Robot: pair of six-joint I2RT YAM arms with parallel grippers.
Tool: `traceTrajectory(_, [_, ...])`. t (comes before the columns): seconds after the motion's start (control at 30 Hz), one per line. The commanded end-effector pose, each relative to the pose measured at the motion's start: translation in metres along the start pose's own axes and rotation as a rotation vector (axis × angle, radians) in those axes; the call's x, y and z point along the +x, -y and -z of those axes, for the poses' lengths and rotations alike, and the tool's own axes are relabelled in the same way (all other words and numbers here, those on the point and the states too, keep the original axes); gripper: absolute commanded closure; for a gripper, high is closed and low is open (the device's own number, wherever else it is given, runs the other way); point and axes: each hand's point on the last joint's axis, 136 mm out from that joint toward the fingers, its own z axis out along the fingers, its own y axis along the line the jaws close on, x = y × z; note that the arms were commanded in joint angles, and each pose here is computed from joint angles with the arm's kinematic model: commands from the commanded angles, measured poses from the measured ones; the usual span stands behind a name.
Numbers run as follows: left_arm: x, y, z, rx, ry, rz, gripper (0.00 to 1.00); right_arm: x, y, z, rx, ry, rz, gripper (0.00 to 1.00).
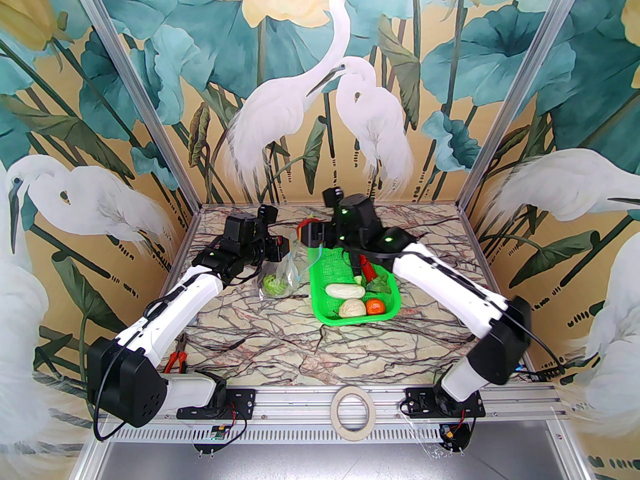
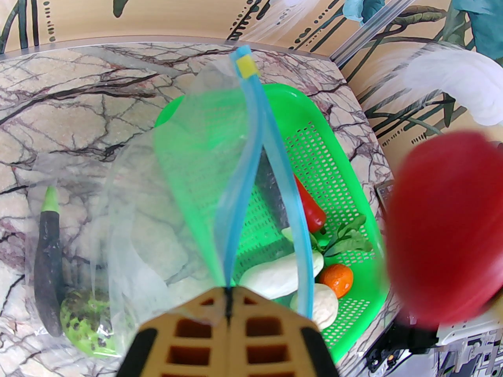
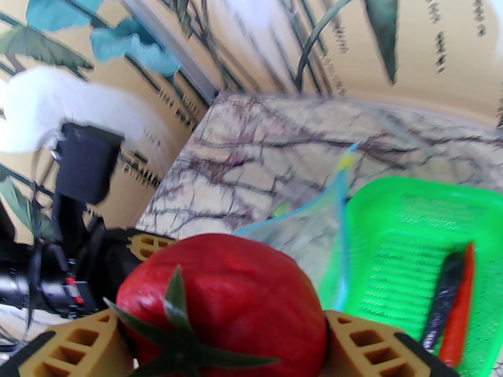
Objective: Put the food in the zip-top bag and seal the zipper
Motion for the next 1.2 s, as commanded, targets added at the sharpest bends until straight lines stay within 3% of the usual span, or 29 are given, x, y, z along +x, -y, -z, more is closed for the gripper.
traceTrajectory(0.0, [0.000,0.007,0.007,0.028,0.012,0.000,1.00,0.014,0.006,-0.021,-0.012,-0.039,-0.038,0.51])
traceTrajectory(0.33, [-0.003,0.008,0.012,0.019,0.021,-0.002,1.00,0.054,0.018,-0.047,0.020,-0.155,-0.059,0.50])
traceTrajectory(0.77, [-0.010,0.014,0.021,0.028,0.036,-0.010,1.00,0.086,0.023,-0.064,0.066,-0.316,-0.015,0.39])
traceTrajectory(1.17, [-0.011,0.016,0.021,0.040,0.034,-0.009,1.00,0.075,0.013,-0.060,0.063,-0.297,0.011,0.05])
